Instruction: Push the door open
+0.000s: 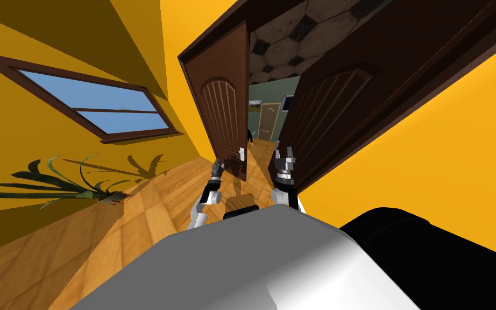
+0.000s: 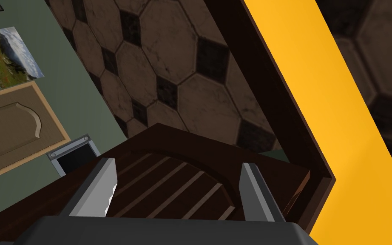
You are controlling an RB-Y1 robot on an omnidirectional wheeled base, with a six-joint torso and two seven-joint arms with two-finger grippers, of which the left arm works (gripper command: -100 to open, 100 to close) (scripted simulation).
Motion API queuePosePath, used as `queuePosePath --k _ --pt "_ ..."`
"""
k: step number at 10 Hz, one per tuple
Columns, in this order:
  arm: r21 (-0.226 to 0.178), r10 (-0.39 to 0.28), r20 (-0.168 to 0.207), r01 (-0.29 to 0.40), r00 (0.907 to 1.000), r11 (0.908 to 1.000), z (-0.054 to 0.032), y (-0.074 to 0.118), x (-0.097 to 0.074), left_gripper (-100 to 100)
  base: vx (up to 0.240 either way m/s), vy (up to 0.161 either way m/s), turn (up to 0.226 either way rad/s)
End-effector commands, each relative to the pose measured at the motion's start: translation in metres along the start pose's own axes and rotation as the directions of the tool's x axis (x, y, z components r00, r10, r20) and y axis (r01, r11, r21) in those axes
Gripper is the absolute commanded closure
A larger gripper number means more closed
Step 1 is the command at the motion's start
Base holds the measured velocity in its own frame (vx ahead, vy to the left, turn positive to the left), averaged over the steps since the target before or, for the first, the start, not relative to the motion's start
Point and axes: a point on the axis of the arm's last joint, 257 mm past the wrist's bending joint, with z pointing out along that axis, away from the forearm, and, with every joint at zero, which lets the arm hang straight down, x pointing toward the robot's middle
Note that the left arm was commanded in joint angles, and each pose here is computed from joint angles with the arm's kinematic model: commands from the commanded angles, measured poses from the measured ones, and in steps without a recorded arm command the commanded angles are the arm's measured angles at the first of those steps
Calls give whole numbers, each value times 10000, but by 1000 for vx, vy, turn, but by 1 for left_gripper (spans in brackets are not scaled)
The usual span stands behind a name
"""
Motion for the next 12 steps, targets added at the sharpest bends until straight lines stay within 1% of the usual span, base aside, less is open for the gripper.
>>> queuePosePath --k 1,6,12 --pt "-235 5 -161 -9 9999 9997 35 137 86 -100 79 72 -99" --pt "-909 7 -651 -66 9979 9958 119 500 345 -100 82 73 -97" --pt "-1640 40 -1230 -243 9924 9862 179 880 656 -100 75 82 -85"
